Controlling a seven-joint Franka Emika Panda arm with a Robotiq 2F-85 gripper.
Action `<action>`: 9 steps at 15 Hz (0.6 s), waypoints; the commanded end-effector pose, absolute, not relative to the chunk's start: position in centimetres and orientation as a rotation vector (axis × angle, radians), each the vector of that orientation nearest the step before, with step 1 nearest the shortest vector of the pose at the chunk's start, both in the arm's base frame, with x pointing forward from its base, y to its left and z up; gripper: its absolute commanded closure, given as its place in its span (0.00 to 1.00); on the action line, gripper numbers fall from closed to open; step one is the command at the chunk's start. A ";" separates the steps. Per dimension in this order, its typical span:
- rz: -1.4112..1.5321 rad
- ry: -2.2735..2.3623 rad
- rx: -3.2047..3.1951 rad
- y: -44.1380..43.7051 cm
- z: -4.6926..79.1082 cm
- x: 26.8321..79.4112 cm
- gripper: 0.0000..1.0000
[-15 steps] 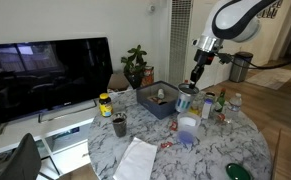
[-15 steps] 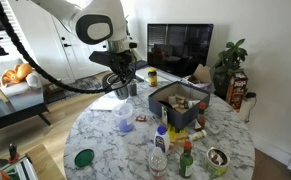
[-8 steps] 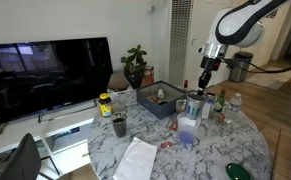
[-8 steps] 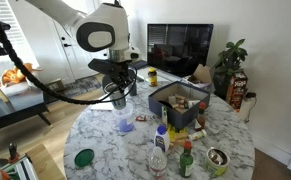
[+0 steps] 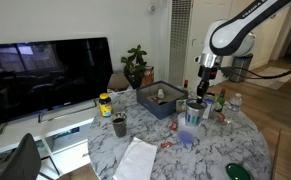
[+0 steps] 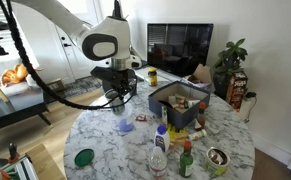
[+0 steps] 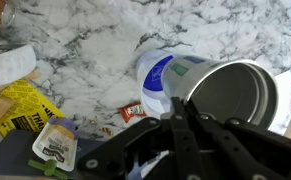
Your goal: Take the silver cup out of the plastic cup then empty the plastic cup onto the desk then put the silver cup back in the plastic cup
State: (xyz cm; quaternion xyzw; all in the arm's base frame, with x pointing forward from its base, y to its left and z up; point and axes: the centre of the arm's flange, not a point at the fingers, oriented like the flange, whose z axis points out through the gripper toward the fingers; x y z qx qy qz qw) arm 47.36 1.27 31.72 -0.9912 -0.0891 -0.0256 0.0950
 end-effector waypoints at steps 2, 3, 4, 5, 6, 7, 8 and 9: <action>-0.093 -0.211 -2.951 2.3 29.3 48.6 0.97; -0.097 -0.206 -2.956 2.4 29.0 48.7 0.96; -0.101 -0.201 -2.964 2.6 28.7 48.8 0.80; -0.097 -0.196 -2.973 2.7 28.4 48.9 0.68; -0.101 -0.189 -2.973 2.8 28.3 49.0 0.63; -0.104 -0.185 -2.973 3.0 28.2 49.1 0.56; -0.108 -0.183 -2.973 3.0 28.2 49.1 0.48; -0.111 -0.179 -2.974 3.1 28.3 49.1 0.42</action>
